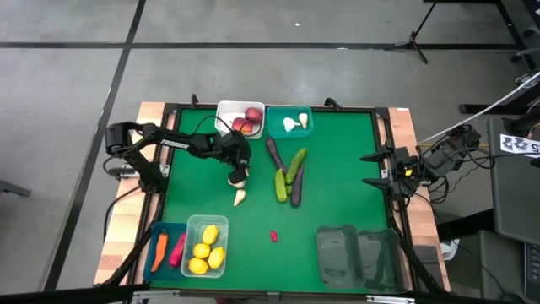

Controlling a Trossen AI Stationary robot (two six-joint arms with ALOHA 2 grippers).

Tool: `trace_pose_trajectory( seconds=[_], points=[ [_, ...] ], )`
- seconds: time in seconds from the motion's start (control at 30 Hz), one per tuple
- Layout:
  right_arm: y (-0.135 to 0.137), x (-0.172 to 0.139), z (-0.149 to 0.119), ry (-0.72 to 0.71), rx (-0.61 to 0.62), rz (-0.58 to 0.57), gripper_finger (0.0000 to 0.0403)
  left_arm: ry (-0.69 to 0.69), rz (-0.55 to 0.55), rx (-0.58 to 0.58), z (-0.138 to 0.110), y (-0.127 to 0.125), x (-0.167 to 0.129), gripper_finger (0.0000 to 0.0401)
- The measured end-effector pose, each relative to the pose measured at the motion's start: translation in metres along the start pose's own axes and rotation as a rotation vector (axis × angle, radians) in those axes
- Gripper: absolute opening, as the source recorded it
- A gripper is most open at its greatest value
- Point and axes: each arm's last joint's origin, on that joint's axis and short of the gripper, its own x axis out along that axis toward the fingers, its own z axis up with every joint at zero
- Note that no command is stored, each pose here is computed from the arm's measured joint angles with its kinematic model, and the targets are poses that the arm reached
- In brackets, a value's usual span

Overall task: Sort produce into baskets
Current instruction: Put the white garlic into the green bin

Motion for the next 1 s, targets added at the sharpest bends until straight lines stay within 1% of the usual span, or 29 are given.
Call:
trace_pose_trajectory(
  seconds=[0.27, 0.47, 0.53, 0.77, 1.0],
  points=[
    [0.0, 0.0, 0.0, 0.0, 0.0, 0.0, 0.036, -0.009, -0.001, -0.002, 0.001, 0.0, 0.0, 0.0065],
    [0.0, 0.0, 0.0, 0.0, 0.0, 0.0, 0.036, -0.013, -0.001, -0.001, 0.002, 0.0, 0.0, 0.0009],
    [0.0, 0.0, 0.0, 0.0, 0.0, 0.0, 0.036, -0.013, -0.001, -0.001, 0.002, 0.0, 0.0, 0.0002],
    [0.0, 0.0, 0.0, 0.0, 0.0, 0.0, 0.036, -0.017, 0.0, -0.006, 0.005, 0.0, -0.001, 0.0001],
    [0.0, 0.0, 0.0, 0.001, 0.0, -0.001, 0.036, -0.068, 0.003, -0.01, 0.022, 0.001, -0.006, 0.0001]
  ],
)
